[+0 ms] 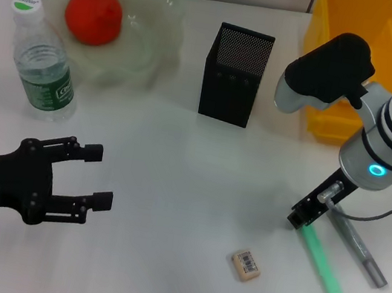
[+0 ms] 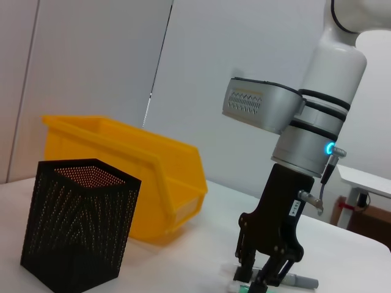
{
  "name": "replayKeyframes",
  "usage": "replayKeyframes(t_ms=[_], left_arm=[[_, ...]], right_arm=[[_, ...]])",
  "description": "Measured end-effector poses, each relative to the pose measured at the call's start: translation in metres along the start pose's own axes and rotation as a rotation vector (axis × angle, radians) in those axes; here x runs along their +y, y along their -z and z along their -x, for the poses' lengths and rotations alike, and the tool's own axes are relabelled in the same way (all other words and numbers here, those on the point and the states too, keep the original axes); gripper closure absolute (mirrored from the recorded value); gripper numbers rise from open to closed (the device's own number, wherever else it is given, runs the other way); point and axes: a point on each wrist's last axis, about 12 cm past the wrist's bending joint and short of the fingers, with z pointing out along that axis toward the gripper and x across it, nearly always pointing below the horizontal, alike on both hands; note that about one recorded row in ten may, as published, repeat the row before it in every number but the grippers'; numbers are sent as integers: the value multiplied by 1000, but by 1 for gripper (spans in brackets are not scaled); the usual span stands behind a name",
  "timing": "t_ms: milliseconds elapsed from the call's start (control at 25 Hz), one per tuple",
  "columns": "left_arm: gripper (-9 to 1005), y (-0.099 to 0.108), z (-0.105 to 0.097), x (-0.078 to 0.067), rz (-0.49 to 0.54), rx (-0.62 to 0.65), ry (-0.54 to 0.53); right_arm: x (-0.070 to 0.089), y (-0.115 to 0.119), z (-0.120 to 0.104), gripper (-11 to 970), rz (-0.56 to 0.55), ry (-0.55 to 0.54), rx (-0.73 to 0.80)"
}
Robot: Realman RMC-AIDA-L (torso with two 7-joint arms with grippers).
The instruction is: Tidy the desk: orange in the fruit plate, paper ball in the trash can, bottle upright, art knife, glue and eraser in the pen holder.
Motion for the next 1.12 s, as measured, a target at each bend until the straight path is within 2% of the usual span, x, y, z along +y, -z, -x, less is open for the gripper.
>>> replayKeyframes(t_ms=[600,760,880,1000,1120], left_arm=[[151,3,-3,-2,9,-2,2],[151,5,-5,-3,15,-2,4],[151,5,-5,-4,15,-2,7],[151,6,-4,-5,4,-9,9],[151,8,-5,-7,3,-17,11]], right_arm=[[3,1,3,791,-6,21,-7],[5,9,4,778,57,24,-52],[-2,28,6,769,152,7,-146],[-19,55,4,760,268,-4,-317],[-43,79,-5,750,438,-18,-601]])
